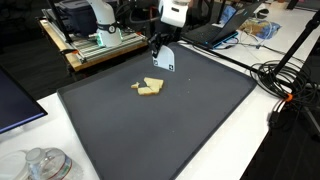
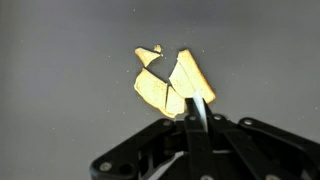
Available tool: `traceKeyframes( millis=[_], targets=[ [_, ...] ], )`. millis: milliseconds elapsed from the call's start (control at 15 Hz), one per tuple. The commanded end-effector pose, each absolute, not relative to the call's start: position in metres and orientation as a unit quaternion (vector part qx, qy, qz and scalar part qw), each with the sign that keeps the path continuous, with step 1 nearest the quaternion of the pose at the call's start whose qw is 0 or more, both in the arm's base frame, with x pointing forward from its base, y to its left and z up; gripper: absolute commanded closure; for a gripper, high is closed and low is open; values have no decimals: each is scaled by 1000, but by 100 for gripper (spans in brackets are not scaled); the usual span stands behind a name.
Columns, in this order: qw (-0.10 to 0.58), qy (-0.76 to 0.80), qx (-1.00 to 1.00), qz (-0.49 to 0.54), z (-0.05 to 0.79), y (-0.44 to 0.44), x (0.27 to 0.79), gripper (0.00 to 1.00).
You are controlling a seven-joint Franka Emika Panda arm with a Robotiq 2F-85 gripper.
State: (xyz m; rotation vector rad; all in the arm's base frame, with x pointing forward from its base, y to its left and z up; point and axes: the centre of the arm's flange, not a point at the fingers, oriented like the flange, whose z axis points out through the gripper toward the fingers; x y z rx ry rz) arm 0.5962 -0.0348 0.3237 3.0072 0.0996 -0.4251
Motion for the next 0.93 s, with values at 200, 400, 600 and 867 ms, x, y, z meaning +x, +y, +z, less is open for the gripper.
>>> traceKeyframes(
  millis=[200, 400, 600, 867],
  targets=[
    [-46, -20, 991, -124, 337, -110, 585, 99],
    [-85, -50, 989, -113, 338, -144, 573, 99],
    [-116, -79, 985, -101, 338, -174, 559, 99],
    [-160, -119, 977, -80, 340, -206, 540, 99]
  ],
)
